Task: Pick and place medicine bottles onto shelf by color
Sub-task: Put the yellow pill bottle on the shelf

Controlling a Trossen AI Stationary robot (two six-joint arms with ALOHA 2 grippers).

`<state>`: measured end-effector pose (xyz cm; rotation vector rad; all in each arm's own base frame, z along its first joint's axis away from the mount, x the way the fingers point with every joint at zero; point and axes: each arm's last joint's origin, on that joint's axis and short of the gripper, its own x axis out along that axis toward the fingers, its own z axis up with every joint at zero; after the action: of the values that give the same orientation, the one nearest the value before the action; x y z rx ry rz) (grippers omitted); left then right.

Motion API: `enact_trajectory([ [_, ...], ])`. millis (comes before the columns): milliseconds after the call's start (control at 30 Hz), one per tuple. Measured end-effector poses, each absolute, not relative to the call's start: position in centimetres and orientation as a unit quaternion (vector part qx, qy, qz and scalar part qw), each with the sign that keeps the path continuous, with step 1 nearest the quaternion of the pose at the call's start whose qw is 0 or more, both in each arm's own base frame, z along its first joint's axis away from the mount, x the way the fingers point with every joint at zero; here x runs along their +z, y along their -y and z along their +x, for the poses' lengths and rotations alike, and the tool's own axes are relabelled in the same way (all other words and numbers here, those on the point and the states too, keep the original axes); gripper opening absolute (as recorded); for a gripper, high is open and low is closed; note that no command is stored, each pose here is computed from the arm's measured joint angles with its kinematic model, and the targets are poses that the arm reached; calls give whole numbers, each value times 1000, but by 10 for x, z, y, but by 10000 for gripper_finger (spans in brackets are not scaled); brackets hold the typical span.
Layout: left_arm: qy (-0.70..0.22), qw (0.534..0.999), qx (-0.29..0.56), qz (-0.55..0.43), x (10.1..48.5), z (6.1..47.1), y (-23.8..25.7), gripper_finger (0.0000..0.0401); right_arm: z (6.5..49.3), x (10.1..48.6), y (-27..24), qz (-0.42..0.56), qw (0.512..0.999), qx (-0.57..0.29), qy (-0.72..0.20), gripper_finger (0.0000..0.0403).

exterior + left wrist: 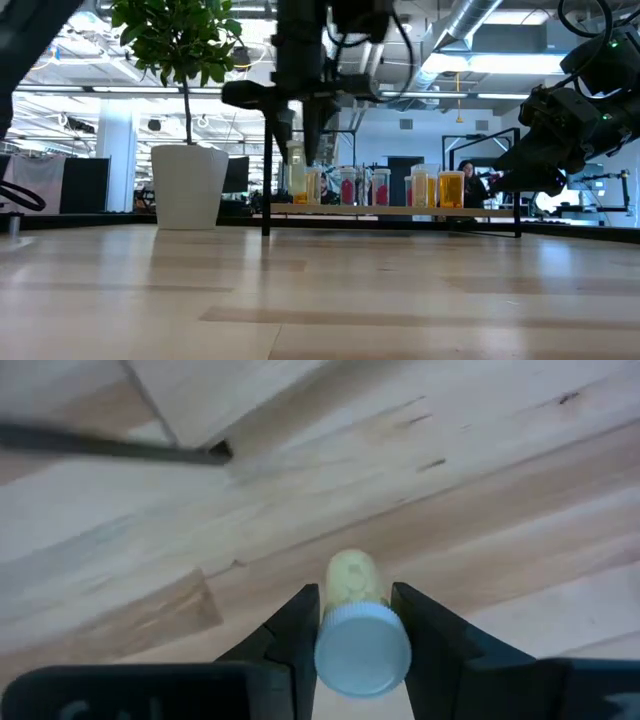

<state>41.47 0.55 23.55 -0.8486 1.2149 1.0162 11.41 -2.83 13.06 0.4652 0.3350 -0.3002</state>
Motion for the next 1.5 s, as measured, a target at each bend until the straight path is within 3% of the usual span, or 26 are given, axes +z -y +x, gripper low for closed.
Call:
enact_trajectory([
  [367,-532,650,428,-335,248,450,-14,94,114,131,28,228,948,-148,-165,301],
  [933,-562,664,402,-285,248,445,-66,96,114,131,28,229,948,-148,-165,301],
  [1500,-569,695,365,-246,248,449,-71,96,114,130,28,229,948,-148,-165,301],
])
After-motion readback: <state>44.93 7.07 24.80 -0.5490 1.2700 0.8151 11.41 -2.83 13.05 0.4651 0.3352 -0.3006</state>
